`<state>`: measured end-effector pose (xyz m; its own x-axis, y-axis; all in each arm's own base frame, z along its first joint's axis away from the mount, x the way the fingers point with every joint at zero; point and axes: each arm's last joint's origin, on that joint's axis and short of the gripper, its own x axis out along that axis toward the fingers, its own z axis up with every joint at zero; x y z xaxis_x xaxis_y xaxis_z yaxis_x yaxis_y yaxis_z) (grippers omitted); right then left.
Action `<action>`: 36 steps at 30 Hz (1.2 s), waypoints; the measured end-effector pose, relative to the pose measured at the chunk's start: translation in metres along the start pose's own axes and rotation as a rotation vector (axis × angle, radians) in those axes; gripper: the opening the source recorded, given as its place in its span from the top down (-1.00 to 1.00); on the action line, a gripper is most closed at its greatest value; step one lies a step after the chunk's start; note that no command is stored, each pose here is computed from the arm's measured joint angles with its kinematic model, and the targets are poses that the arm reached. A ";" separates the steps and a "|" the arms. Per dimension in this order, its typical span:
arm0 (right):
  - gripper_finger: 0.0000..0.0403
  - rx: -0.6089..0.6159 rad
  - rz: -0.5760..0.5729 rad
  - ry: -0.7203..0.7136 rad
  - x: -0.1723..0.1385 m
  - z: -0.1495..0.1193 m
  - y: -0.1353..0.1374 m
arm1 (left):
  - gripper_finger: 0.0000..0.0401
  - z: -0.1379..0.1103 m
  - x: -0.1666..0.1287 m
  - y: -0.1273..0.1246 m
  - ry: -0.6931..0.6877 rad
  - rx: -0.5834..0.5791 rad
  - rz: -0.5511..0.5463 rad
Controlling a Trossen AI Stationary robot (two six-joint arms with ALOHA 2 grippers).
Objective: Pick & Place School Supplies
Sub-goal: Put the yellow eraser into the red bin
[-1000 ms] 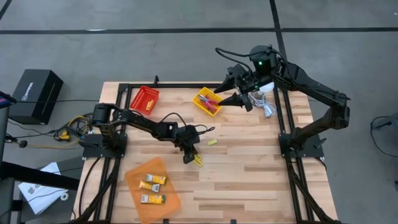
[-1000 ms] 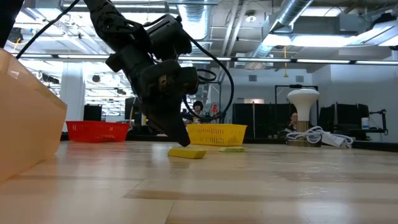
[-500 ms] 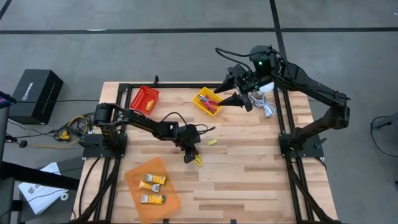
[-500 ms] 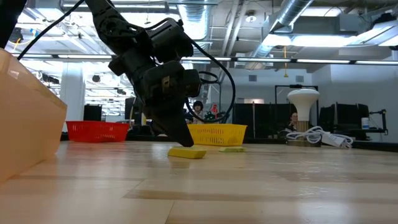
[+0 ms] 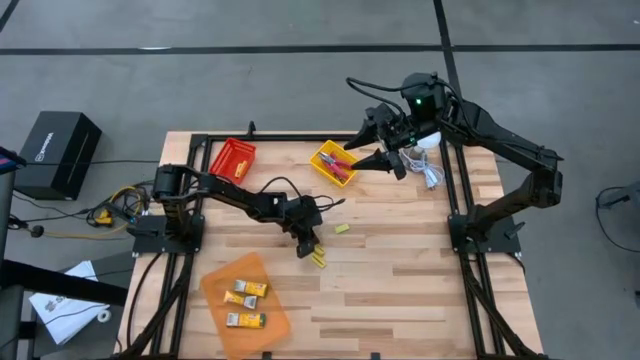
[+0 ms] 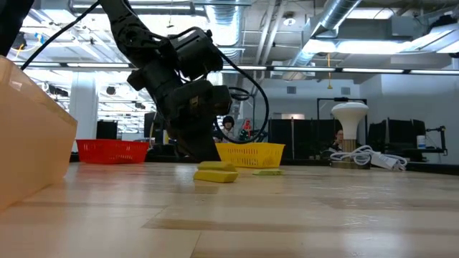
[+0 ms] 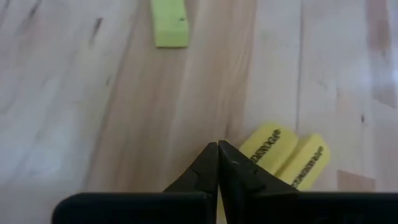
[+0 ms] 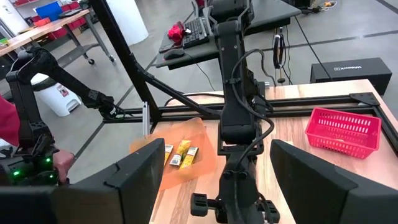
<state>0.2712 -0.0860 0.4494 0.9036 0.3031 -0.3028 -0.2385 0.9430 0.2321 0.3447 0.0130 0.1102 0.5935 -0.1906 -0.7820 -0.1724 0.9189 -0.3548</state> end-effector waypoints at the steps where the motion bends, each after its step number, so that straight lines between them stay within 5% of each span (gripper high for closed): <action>1: -0.40 0.000 0.000 0.000 0.000 0.000 0.000 | 1.00 0.000 0.000 0.001 0.001 -0.003 0.003; 16: -0.40 0.000 0.000 0.000 0.000 0.000 0.000 | 1.00 0.002 -0.001 0.010 -0.005 -0.003 0.003; 29: -0.40 0.010 0.000 0.004 0.000 -0.001 0.000 | 1.00 0.019 -0.010 -0.007 -0.062 0.036 -0.149; 36: -0.40 0.004 0.000 0.004 0.000 -0.001 0.000 | 1.00 0.005 0.001 -0.004 0.001 0.022 -0.143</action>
<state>0.2712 -0.0860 0.4488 0.9020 0.3040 -0.3066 -0.2376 0.9424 0.2355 0.3495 0.0104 0.1135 0.6099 -0.3201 -0.7249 -0.0691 0.8898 -0.4511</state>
